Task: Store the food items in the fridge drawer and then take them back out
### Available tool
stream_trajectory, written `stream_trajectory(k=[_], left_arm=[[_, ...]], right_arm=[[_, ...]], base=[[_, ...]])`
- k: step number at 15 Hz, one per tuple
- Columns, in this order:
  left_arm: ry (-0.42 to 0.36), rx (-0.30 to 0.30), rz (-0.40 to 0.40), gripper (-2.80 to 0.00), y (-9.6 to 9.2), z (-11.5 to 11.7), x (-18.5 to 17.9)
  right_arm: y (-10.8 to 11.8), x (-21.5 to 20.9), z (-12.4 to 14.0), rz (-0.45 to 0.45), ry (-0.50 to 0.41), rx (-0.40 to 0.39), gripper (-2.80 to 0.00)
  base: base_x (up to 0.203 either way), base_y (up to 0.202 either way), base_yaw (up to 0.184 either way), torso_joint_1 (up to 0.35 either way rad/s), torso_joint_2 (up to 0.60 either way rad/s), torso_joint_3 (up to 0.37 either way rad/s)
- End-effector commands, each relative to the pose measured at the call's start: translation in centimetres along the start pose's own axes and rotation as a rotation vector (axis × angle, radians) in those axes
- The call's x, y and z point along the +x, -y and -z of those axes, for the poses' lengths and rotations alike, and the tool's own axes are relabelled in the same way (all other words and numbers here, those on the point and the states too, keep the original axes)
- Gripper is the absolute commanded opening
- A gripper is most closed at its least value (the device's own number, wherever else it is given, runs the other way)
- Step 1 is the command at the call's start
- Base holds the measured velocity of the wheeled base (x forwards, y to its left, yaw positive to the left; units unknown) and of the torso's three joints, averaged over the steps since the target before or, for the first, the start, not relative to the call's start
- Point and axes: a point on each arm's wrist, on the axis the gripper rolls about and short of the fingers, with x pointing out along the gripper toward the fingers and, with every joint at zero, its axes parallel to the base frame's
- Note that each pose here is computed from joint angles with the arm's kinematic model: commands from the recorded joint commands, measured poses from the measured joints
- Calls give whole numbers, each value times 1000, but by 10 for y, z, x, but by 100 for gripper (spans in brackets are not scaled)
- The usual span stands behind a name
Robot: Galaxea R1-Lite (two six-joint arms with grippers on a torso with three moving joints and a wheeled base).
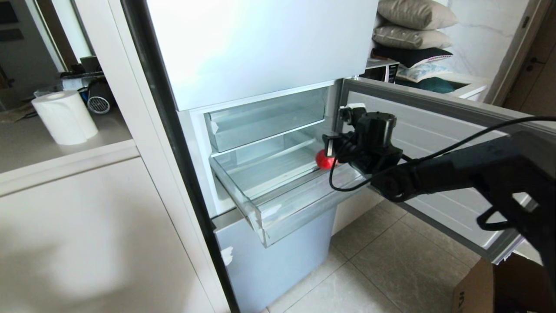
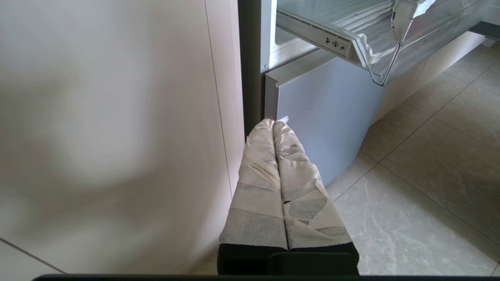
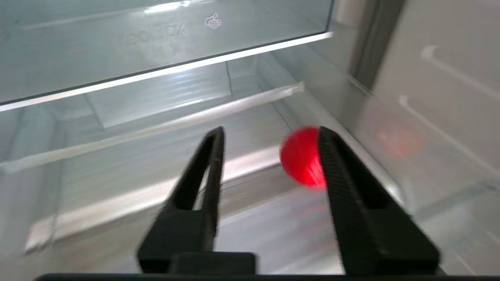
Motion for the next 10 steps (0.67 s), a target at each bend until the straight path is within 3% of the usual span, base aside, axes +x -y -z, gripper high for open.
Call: stream_trajectory(k=[1, 5, 10], left_arm=[[-1, 0, 0, -280, 0, 0, 0], [-1, 0, 0, -280, 0, 0, 0], [-1, 0, 0, -280, 0, 0, 0]], right_arm=[[9, -61, -56, -9, 60, 13, -280], [23, -167, -63, -78, -10, 0, -280], [44, -283, -1, -104, -214, -28, -280]], base=[[0, 0, 0, 0, 0, 0], [0, 0, 0, 0, 0, 0], [0, 0, 0, 0, 0, 0]])
